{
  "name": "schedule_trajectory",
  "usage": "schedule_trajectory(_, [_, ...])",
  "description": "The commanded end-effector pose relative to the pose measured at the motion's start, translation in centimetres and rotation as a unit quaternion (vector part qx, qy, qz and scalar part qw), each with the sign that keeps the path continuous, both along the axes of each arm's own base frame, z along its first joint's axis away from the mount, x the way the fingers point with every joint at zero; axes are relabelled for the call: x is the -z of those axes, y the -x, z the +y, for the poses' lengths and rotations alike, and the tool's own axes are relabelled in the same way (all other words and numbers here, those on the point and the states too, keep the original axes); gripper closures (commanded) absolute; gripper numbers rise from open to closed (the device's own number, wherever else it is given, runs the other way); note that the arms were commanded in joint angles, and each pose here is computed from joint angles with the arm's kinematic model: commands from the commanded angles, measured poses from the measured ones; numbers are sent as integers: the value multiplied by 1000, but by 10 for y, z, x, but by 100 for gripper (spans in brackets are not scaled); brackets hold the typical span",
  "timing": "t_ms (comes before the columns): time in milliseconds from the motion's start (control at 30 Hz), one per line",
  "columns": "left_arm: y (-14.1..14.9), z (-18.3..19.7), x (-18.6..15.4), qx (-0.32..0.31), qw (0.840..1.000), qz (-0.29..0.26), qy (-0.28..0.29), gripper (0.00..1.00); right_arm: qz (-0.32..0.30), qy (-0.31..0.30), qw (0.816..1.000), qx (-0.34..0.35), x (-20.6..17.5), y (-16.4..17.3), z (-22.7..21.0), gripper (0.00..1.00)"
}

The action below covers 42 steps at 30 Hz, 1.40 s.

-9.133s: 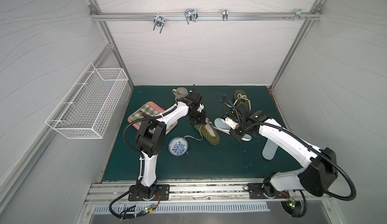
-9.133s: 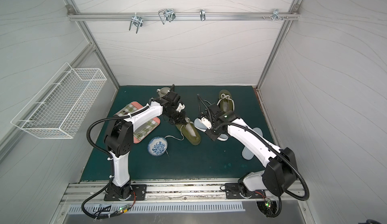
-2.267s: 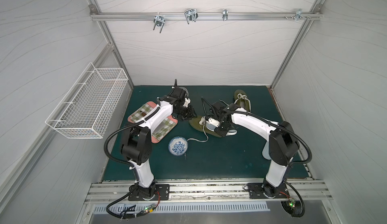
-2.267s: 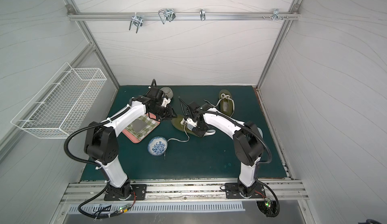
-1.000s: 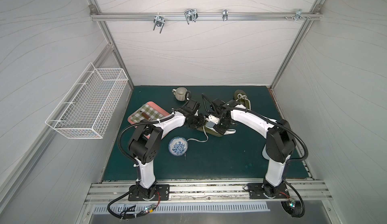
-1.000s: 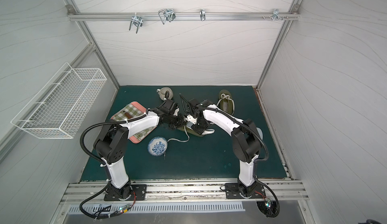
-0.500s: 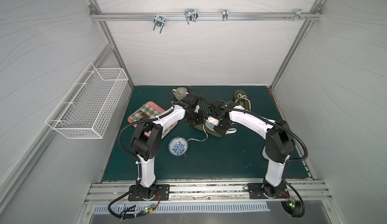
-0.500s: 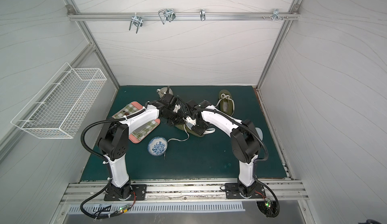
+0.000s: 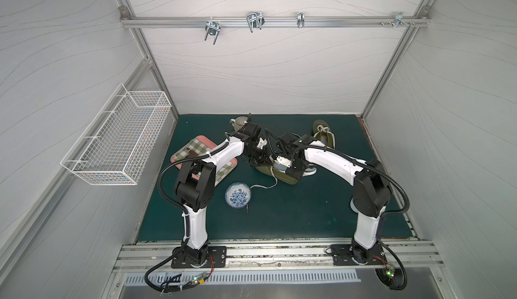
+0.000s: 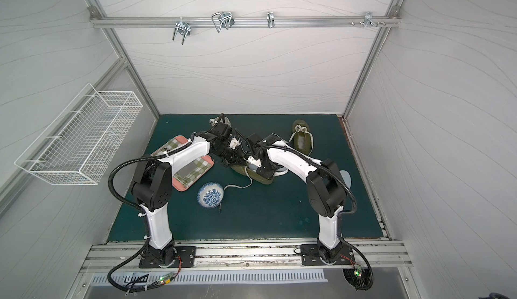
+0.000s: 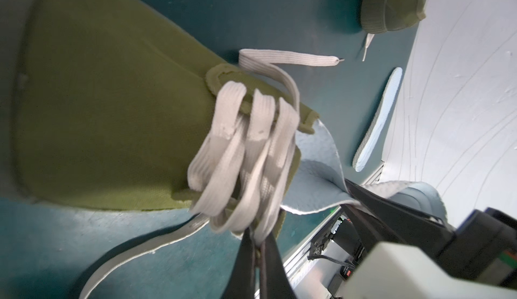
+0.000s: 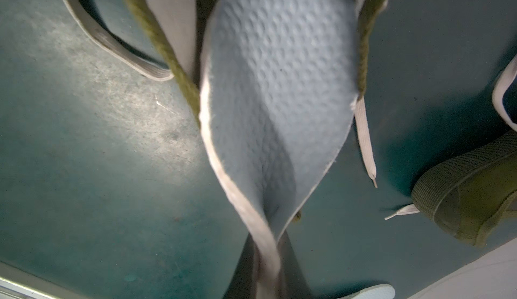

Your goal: Insert the insole into the shoe

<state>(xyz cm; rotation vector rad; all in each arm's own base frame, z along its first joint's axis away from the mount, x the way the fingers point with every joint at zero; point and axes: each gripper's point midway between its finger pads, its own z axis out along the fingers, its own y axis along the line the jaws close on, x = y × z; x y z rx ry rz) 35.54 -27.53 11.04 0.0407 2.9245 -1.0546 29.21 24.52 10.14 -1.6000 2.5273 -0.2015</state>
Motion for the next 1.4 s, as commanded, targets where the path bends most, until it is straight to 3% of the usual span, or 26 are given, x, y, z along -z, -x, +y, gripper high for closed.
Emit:
schedule_trajectory(0, [-7, -11, -14, 17, 999, -11, 37, 100, 0, -3, 999, -32, 1, 4, 13, 100])
schedule_trajectory(333, [-3, -10, -4, 7, 999, -7, 45, 100, 23, -77, 997, 9, 15, 2, 37, 100])
schedule_trajectory(800, [-5, -9, -2, 2, 999, -5, 51, 100, -14, -156, 988, 9, 11, -2, 53, 99])
schedule_trajectory(1033, [-7, -2, 2, -7, 999, -7, 39, 100, -3, -142, 989, 32, 2, 12, 35, 57])
schedule_trajectory(1367, [-10, 5, 5, -26, 999, -14, 15, 100, 38, -134, 985, 102, -6, 29, 20, 16])
